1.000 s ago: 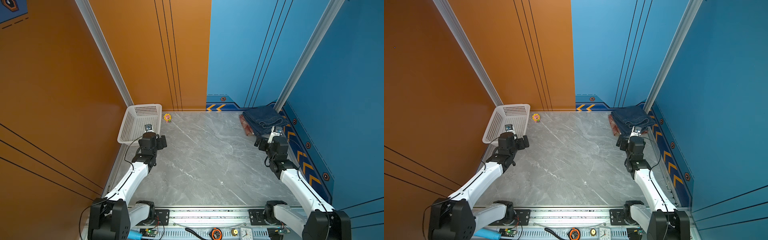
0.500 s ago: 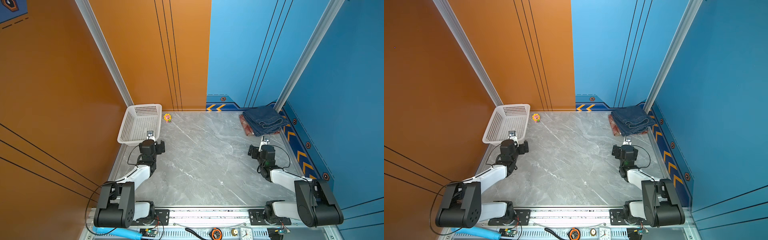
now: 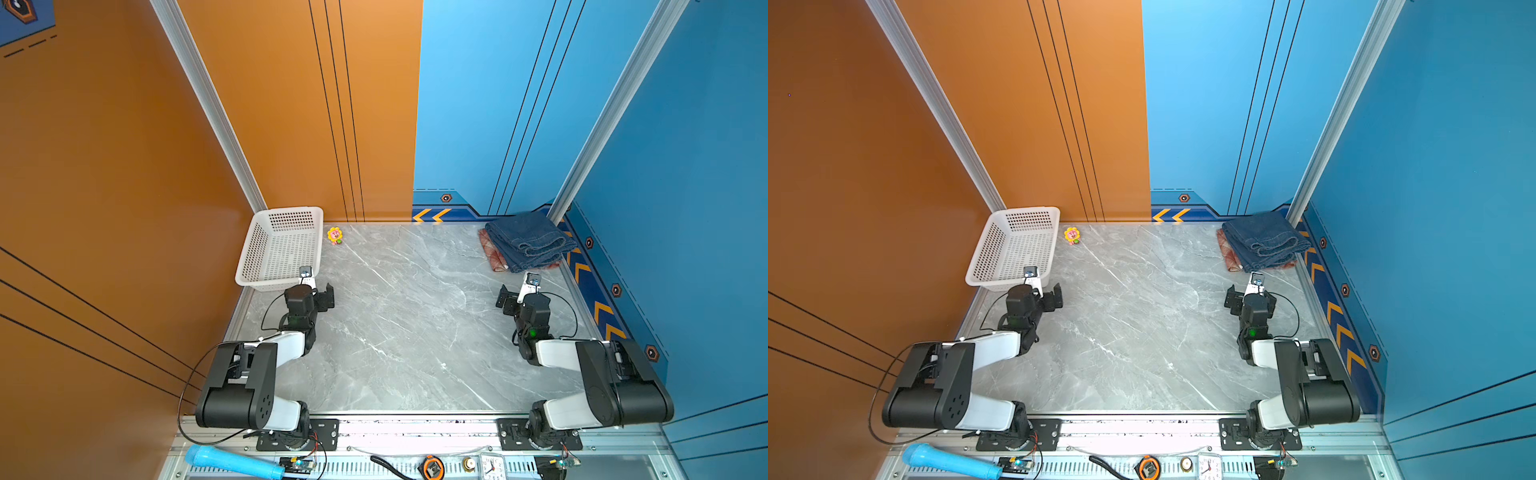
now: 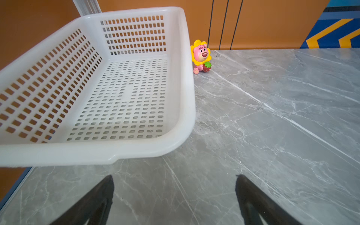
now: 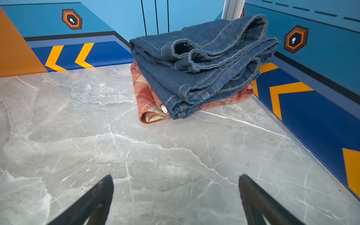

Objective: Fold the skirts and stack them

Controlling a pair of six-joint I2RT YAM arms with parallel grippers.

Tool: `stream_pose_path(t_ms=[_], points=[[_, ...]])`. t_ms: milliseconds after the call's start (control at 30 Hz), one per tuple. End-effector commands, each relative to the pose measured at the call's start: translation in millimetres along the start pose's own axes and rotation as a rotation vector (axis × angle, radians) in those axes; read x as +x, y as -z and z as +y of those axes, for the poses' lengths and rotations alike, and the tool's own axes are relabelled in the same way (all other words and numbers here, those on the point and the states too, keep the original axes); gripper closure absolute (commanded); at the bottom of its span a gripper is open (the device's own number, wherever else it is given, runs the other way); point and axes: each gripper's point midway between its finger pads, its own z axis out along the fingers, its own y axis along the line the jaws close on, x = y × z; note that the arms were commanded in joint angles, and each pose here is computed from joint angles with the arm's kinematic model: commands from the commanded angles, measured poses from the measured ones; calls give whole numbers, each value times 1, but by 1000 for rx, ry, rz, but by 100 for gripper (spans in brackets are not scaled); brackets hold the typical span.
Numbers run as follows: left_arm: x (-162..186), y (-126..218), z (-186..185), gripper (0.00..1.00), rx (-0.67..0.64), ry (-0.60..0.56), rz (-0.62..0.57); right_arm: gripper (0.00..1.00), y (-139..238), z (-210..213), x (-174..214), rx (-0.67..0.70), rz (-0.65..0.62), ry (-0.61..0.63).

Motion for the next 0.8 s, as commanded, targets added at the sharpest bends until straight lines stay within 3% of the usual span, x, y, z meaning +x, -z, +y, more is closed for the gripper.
stream_pose_path(t_ms=[0, 67, 133, 767], points=[[6, -1, 10, 2, -35, 43, -92, 0, -1, 2, -6, -19, -65, 3], [9, -3, 10, 2, -52, 35, -73, 0, -4, 6, -6, -33, -69, 18], [8, -7, 6, 2, -60, 14, -41, 0, -14, 5, -3, -15, 10, 21], [6, -6, 2, 2, -67, -15, -54, 0, -13, 5, -3, -23, -2, 21]])
